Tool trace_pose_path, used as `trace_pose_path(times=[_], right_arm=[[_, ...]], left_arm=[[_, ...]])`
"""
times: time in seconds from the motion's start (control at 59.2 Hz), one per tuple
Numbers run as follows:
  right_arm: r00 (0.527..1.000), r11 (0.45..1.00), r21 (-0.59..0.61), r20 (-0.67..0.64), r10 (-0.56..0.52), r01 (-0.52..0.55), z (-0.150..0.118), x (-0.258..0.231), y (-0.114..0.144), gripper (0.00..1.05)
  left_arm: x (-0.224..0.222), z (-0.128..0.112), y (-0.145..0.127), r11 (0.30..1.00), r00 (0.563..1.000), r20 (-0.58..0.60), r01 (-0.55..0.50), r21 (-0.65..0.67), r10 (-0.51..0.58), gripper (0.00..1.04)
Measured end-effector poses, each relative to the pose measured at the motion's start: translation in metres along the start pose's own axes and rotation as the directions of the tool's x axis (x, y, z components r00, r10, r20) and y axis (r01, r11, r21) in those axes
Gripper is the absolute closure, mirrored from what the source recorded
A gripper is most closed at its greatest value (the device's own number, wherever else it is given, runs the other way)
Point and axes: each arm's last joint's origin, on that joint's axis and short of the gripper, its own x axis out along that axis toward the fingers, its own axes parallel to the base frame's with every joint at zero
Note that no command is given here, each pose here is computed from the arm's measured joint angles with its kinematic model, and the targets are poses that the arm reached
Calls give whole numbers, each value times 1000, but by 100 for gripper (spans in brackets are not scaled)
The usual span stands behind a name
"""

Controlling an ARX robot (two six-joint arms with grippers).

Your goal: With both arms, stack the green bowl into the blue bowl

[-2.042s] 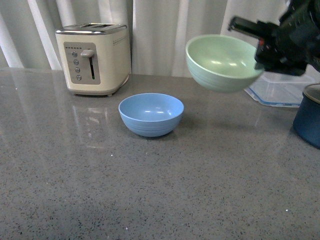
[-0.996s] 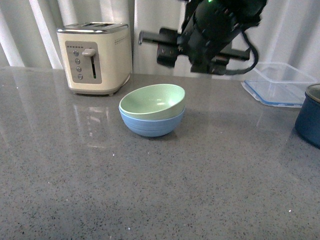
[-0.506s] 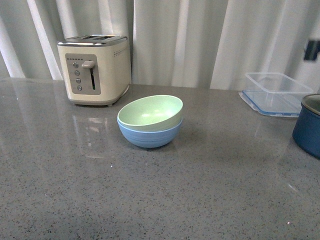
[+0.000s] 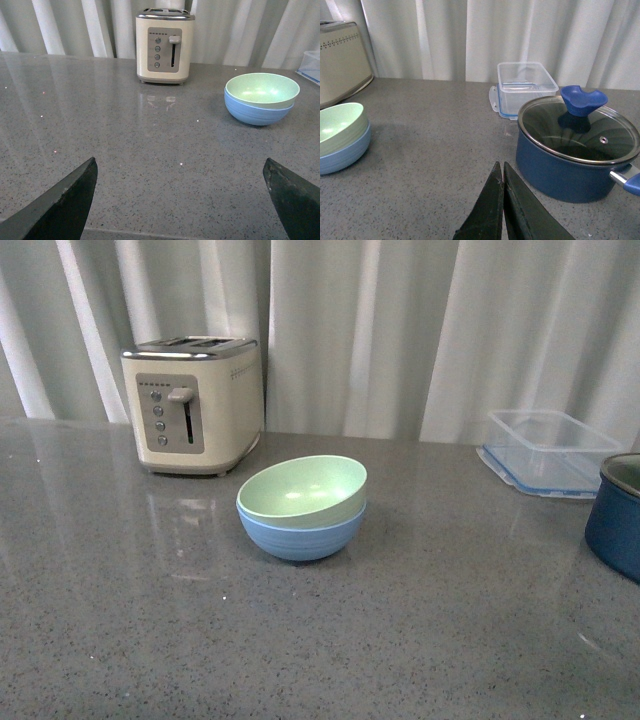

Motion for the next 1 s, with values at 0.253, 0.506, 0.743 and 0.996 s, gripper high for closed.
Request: trace_pose_path(times=[0.253, 0.506, 0.743, 0.996], right_arm=[[1000, 1000, 0, -2, 8, -8, -13, -24, -15, 104], [1000, 1000, 0, -1, -6, 6, -21, -42, -17, 104], [1000, 1000, 0, -3, -5, 5, -32, -53, -17, 104], [1000, 1000, 0, 11, -5, 5, -29, -62, -17, 104]], left_arm=[[0, 0, 0, 1000, 1000, 0, 0, 0, 0, 7], [0, 0, 0, 1000, 1000, 0, 0, 0, 0, 7], [0, 0, 0, 1000, 1000, 0, 0, 0, 0, 7], [0, 0, 0, 1000, 1000, 0, 0, 0, 0, 7]])
